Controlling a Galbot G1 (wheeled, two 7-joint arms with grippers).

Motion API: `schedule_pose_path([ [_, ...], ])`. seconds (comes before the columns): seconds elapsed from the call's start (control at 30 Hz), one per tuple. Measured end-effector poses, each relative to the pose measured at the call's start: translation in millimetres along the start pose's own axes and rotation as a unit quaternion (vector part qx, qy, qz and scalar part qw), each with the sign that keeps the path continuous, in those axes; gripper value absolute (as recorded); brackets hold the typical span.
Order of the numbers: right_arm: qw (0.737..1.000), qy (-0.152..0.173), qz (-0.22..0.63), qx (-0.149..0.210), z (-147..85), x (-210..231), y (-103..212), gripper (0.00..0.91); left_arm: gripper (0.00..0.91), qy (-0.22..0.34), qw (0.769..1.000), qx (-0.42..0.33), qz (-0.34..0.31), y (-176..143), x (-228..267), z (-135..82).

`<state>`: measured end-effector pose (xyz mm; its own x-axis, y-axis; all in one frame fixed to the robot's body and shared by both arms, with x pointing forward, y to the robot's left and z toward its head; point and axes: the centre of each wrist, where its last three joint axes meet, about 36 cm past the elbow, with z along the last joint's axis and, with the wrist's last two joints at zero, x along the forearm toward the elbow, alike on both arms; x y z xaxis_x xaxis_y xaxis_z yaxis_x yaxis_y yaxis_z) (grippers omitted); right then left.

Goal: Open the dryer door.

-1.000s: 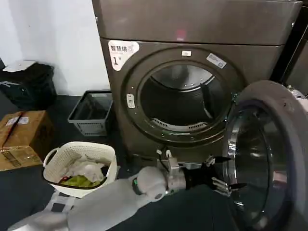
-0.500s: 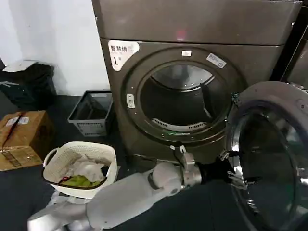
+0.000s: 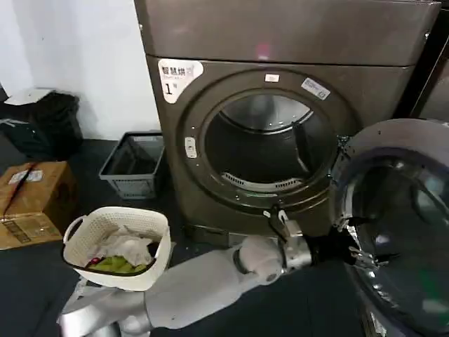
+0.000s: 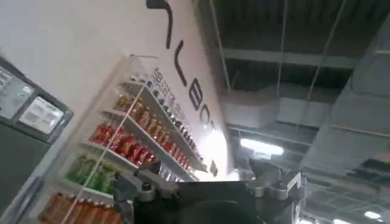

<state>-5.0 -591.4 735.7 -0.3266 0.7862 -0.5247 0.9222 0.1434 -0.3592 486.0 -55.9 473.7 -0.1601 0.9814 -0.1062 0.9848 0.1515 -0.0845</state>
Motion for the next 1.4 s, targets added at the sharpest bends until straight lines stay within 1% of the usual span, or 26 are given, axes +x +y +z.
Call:
schedule_pose_path([
  [0.47,1.000,-0.010,0.018,0.013,-10.5,5.1,-22.9,0.907,0.907,-0.008,1.000,0.004,0.003,-2.0,-31.8,1.1],
  [0.67,1.000,-0.013,0.017,0.014,-12.6,5.6,-23.1,0.907,0.907,-0.010,1.000,0.003,0.000,-1.2,-42.1,-0.5],
  [0.97,1.000,-0.016,0.017,0.013,-13.6,5.0,-21.8,0.907,0.907,-0.012,1.000,-0.001,-0.012,3.5,-51.2,4.5],
  [1.4,1.000,-0.019,0.014,0.012,-15.3,4.2,-20.6,0.907,0.907,-0.018,1.000,-0.003,-0.018,4.8,-60.3,3.7],
])
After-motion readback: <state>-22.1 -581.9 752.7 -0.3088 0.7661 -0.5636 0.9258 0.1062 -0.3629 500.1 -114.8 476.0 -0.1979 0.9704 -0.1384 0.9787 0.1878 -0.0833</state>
